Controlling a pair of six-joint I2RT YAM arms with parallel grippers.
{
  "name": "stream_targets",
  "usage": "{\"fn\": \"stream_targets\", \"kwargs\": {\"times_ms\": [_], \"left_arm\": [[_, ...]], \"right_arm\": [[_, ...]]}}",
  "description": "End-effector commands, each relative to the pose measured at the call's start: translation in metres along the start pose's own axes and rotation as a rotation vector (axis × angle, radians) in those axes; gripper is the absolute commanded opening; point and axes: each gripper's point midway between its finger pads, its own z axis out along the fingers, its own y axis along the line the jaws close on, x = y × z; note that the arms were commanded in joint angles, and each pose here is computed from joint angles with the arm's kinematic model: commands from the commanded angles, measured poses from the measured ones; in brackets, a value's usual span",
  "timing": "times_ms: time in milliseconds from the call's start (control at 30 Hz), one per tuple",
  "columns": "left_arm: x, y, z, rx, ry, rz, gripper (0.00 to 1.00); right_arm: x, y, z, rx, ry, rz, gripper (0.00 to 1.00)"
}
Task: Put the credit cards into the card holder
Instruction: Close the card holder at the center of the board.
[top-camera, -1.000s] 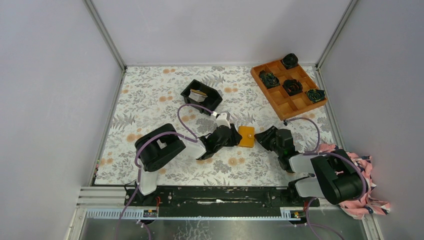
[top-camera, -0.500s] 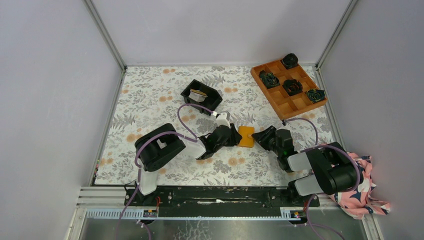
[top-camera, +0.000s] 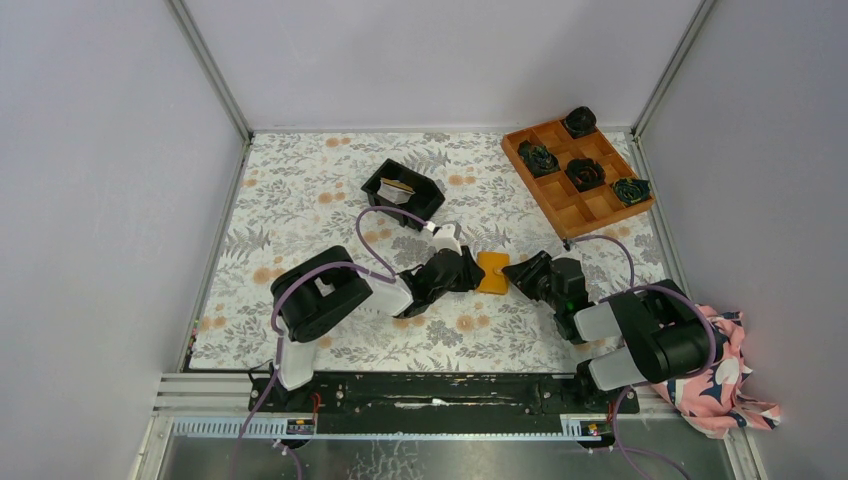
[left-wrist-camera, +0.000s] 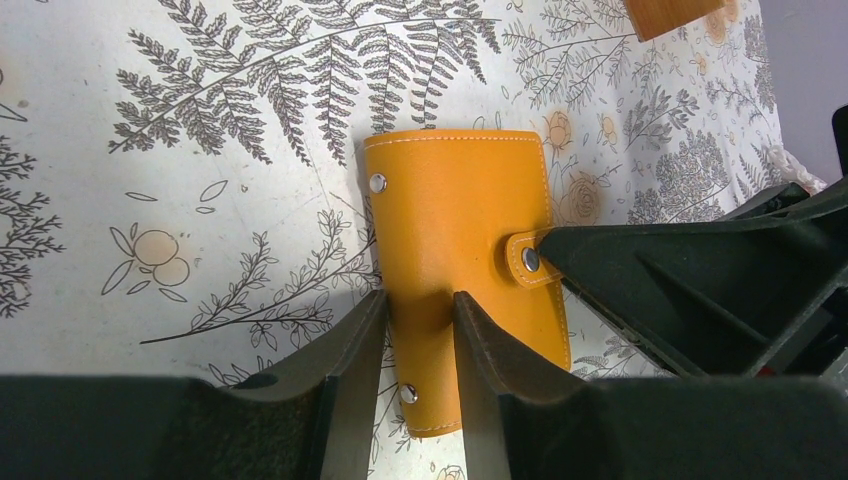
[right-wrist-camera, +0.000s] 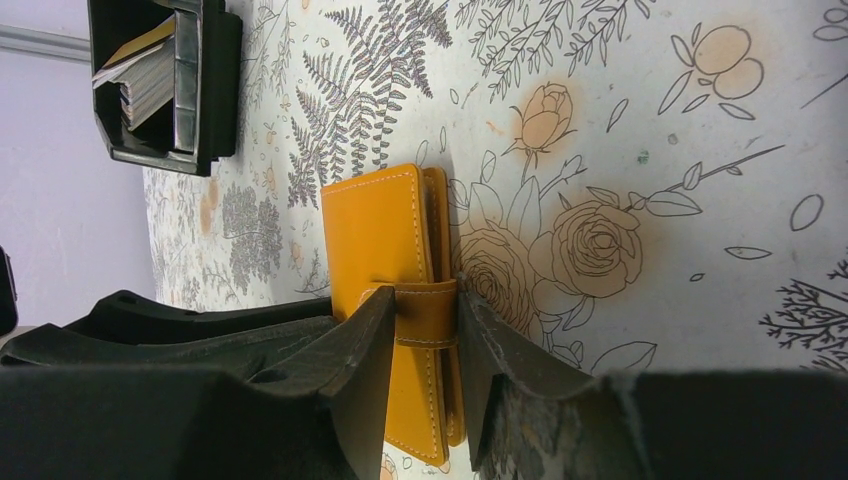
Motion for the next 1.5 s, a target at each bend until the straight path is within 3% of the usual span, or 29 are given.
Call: {"fn": "stream_targets", "kwargs": {"times_ms": [0, 1467], "left_arm": [[0.01, 0.012, 0.006, -0.036, 0.037, 0.039, 0.37], [0.014, 0.015, 0.008, -0.041, 0.046, 0.041, 0.36]], "right_arm": [[-0.005, 0.012, -0.001, -0.045, -0.001, -0.036, 0.37], [0.0, 0.03, 0.005, -0.131, 0.04, -0.05, 0.44]]}}
